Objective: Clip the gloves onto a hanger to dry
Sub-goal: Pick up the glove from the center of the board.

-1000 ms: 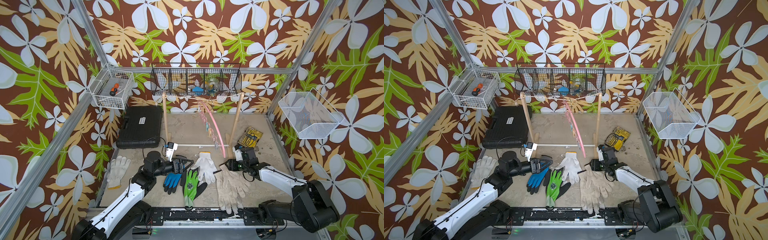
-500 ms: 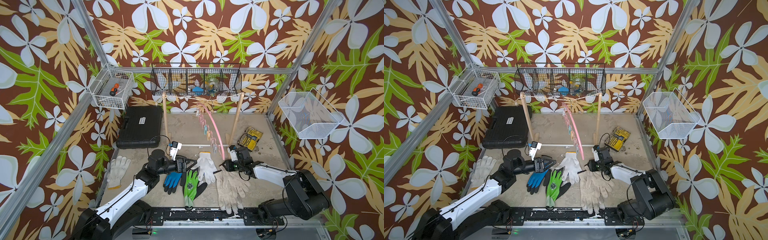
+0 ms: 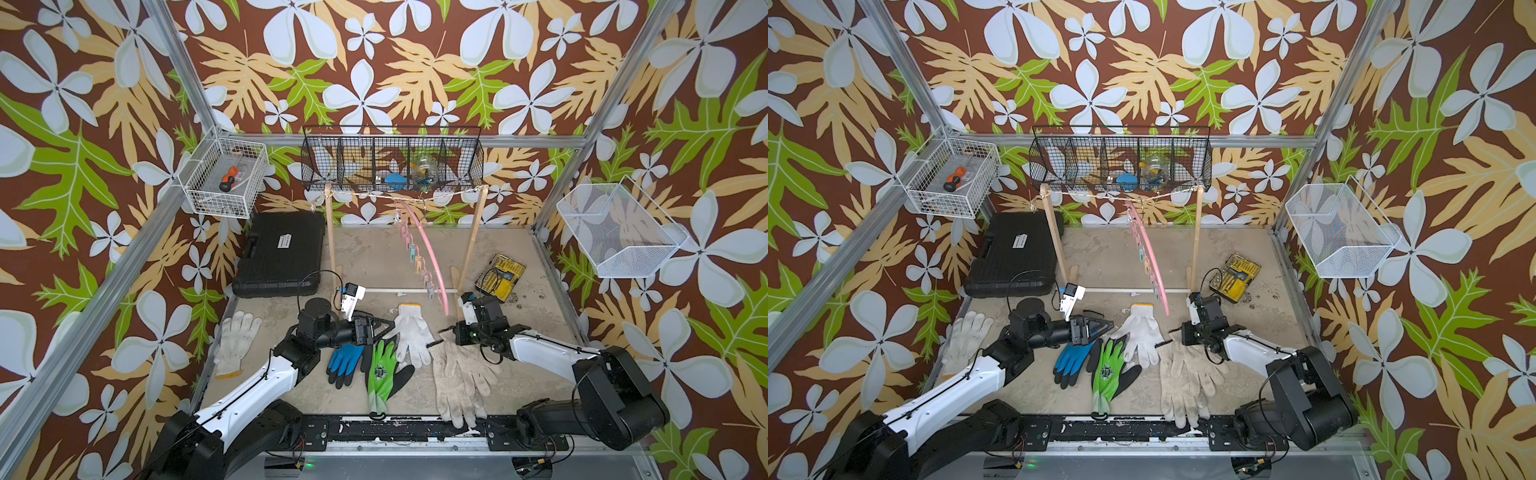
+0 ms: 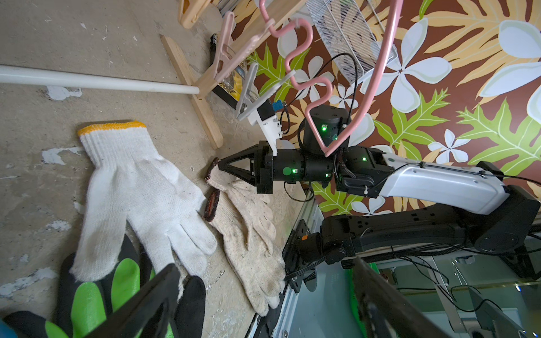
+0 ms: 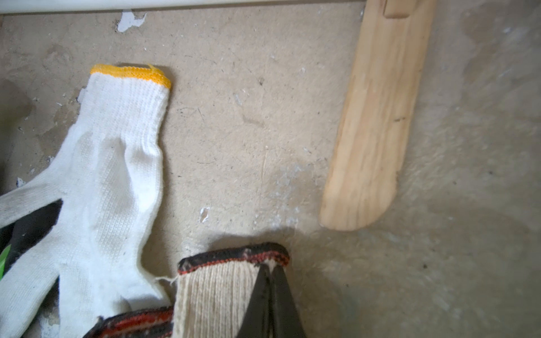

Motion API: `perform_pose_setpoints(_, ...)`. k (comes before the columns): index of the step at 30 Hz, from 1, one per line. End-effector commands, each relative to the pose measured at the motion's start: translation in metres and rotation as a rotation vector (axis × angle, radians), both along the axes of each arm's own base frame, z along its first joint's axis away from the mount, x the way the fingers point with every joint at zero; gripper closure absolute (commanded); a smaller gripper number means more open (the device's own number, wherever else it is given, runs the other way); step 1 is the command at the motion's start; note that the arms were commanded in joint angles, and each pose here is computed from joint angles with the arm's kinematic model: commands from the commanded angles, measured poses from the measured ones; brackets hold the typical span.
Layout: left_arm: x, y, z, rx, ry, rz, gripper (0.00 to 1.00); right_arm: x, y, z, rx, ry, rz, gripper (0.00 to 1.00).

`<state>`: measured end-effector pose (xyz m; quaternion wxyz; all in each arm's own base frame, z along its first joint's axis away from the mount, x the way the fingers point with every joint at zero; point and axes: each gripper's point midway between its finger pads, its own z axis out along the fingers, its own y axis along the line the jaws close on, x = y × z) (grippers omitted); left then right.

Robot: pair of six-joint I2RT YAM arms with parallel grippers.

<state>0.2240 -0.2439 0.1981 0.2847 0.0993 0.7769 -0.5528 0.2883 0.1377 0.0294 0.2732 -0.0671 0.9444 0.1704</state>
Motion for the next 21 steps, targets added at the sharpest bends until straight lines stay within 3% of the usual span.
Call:
perform_pose_setpoints(1,0.0,-0.003,0.008,-0.01,-0.043,-0.024,0.06,0.001,-0.001,0.008,0.001,-0.019,-0.007,1.0)
perform_pose_setpoints(8,0.004,-0.007,0.025,-0.014,-0.086,-0.044,0.06,0.016,0.0,0.072,0.017,-0.187,0.005,1.0)
perform_pose_setpoints(16,0.016,-0.006,0.068,0.01,-0.263,-0.015,0.09,0.021,0.021,0.178,0.187,-0.426,0.072,1.0)
perform_pose_setpoints(18,0.018,-0.004,0.079,0.021,-0.345,0.003,0.11,0.017,0.026,0.186,0.237,-0.441,0.088,1.0)
perform_pose_setpoints(21,0.019,-0.002,0.086,0.054,-0.438,0.028,0.12,0.011,0.023,0.171,0.211,-0.398,0.089,1.0)
